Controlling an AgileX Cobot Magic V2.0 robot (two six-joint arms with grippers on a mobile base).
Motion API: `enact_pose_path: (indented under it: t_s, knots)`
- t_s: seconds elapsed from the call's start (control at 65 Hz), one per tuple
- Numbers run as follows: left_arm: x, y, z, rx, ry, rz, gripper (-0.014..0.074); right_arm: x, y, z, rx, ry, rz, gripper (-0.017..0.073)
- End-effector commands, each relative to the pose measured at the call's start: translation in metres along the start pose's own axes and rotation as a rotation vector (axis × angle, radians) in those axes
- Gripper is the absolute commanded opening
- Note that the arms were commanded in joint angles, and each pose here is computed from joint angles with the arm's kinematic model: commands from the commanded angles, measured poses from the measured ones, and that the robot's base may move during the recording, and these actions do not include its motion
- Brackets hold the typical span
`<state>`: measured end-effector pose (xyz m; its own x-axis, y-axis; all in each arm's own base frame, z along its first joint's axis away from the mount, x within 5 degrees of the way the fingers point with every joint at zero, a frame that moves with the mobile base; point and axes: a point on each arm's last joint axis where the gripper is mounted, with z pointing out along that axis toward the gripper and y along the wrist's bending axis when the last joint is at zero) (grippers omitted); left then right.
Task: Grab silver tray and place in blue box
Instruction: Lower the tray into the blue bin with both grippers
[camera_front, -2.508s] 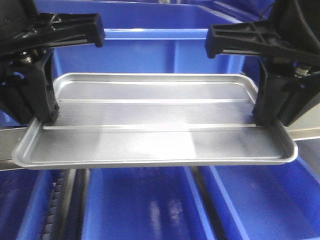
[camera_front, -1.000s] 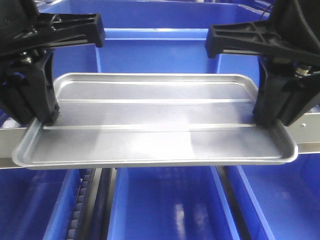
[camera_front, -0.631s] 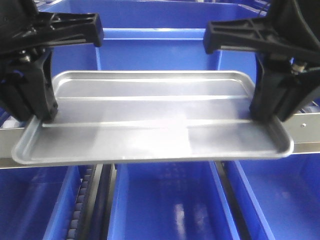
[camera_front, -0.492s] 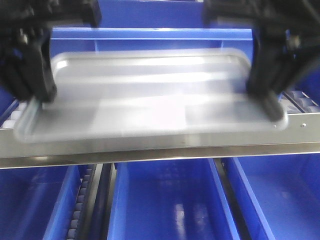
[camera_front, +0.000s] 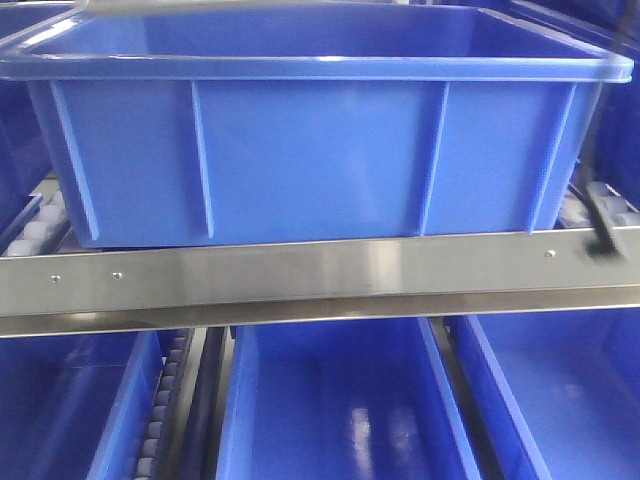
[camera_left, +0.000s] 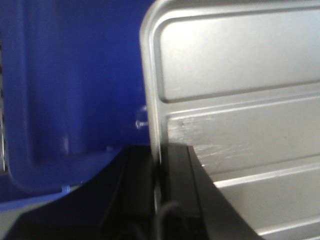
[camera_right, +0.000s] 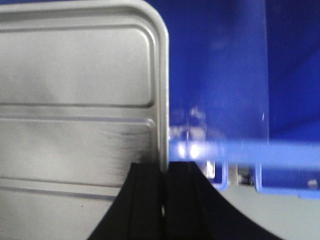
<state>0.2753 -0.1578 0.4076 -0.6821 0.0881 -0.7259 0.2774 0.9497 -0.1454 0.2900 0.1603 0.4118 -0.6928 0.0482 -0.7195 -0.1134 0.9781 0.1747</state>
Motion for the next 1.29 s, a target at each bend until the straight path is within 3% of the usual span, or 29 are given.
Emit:
enact_pose_path:
  t_s: [0.0, 0.262, 0.523, 0.785, 0.938, 0.985, 1.031, 1.169, 1.277]
  knots:
    - [-0.039, -0.020, -0.010, 0.201, -0.217, -0.057, -0.0006, -0.034, 0.023, -0.016, -0.212, -0.197, 0.041, 0.0053]
    - [-0.079, -0.009, 0.036, 0.181, -0.363, -0.090, -0.0006, -0.068, 0.015, 0.028, -0.196, -0.307, 0.060, 0.0053]
    - [-0.073, -0.008, 0.082, 0.162, -0.319, -0.095, -0.0006, -0.070, 0.007, 0.070, -0.175, -0.313, 0.070, 0.0053]
    - [-0.072, -0.007, 0.089, 0.154, -0.315, -0.090, -0.0003, -0.069, 0.006, 0.076, -0.170, -0.305, 0.070, 0.0053]
    - [-0.072, -0.006, 0.089, 0.149, -0.312, -0.084, 0.0125, -0.069, 0.006, 0.076, -0.170, -0.305, 0.070, 0.0064]
    - [-0.073, -0.006, 0.089, 0.143, -0.318, -0.075, 0.0218, -0.069, 0.006, 0.076, -0.170, -0.305, 0.070, 0.0111]
    - [-0.073, -0.004, 0.089, 0.132, -0.323, -0.063, 0.0256, -0.070, 0.004, 0.076, -0.161, -0.310, 0.064, 0.0169]
    - [-0.076, 0.007, 0.089, 0.093, -0.338, -0.049, 0.0264, -0.074, -0.006, 0.075, -0.127, -0.326, 0.057, 0.0426]
    - [-0.081, 0.018, 0.087, 0.074, -0.350, -0.065, 0.0264, -0.079, -0.018, 0.074, -0.082, -0.345, 0.042, 0.0485]
